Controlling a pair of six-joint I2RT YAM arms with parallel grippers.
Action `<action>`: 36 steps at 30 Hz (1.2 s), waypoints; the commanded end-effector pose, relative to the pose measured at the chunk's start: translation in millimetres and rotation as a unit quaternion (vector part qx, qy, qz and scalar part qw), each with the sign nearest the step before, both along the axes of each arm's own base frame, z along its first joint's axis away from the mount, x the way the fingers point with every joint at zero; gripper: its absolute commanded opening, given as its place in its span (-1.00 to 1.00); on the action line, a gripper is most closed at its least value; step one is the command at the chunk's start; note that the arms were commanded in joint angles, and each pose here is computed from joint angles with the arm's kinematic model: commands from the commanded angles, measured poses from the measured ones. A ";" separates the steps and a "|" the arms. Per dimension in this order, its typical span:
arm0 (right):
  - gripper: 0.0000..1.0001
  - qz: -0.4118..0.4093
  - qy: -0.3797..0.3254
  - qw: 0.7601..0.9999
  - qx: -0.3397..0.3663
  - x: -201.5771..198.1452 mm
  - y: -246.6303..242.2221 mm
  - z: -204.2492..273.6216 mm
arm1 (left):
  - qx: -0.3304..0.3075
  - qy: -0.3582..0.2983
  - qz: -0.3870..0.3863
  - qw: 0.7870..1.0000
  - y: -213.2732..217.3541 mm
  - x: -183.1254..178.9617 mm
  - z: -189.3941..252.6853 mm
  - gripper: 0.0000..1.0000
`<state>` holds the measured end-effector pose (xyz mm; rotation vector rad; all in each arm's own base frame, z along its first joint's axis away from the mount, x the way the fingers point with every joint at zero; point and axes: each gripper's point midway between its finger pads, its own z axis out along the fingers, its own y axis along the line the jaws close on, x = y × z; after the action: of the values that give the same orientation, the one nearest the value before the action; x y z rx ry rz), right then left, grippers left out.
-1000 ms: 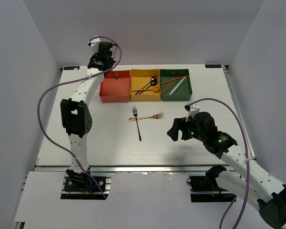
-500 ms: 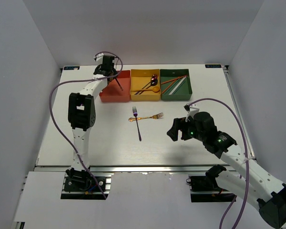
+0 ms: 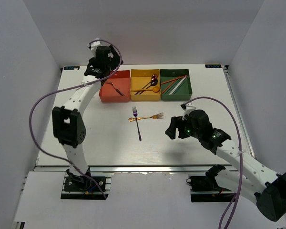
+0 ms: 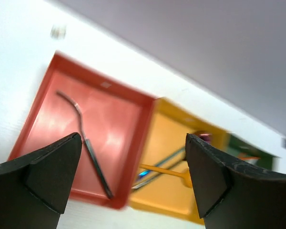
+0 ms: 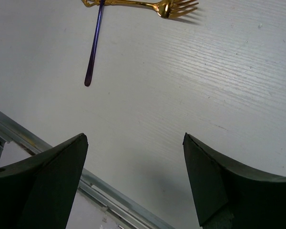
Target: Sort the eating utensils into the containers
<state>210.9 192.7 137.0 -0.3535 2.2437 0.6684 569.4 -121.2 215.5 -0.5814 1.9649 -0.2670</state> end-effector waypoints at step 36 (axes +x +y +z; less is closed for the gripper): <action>-0.77 -0.075 0.091 0.966 -0.232 82.6 166.3 -149.1 | 0.086 -0.076 -0.073 0.991 59.6 -310.9 20.2 0.96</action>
<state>318.9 382.2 20.5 -0.3479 2.4610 0.2025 260.5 -63.3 223.2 -0.3004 1.9025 -0.2110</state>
